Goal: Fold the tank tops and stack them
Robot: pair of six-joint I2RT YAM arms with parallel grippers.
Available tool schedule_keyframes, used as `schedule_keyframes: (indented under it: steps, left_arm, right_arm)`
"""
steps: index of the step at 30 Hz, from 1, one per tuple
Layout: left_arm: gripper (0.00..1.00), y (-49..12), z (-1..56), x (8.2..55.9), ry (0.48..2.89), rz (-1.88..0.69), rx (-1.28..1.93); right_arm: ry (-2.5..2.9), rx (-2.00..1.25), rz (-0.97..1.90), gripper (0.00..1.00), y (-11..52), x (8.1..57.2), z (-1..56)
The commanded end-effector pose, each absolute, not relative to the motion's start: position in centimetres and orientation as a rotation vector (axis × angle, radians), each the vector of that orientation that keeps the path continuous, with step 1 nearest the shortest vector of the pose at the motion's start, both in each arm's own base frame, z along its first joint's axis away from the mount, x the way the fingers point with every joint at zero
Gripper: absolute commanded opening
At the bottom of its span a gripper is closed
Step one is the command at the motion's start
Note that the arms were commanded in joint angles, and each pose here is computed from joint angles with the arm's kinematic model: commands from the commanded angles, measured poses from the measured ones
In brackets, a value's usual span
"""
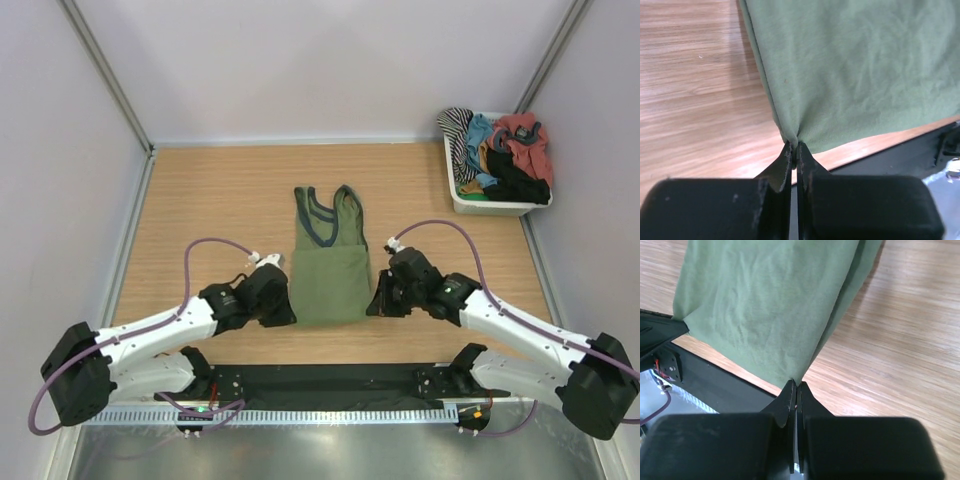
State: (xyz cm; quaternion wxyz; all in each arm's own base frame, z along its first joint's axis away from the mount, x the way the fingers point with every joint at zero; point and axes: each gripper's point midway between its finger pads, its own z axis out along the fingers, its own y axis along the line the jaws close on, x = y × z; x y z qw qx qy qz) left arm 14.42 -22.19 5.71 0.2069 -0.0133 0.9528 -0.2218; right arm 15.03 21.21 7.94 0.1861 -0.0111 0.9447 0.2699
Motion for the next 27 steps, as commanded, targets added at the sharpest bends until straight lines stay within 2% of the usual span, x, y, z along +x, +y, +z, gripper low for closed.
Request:
schedule_keyframes:
  steps: [1, 10, 18, 27]
  left_arm:
    - [0.00, -22.1, 8.5, 14.3, 2.647, -0.615, -0.003]
    - [0.00, -24.1, 15.0, 17.4, 2.555, -0.609, 0.052]
    - [0.00, -24.9, 19.2, 21.5, 2.475, -0.619, 0.018]
    - [0.00, -23.8, 20.2, 27.2, 2.471, -0.672, -0.095]
  right_arm:
    - [2.640, -0.046, 0.694, 0.01, 20.3, 15.3, 9.8]
    - [2.444, -0.097, 0.555, 0.01, 20.2, 20.2, 17.7]
    - [2.376, -0.095, 0.490, 0.01, 19.8, 24.7, 20.9]
    - [2.374, -0.090, 0.565, 0.01, 20.4, 30.9, 22.8]
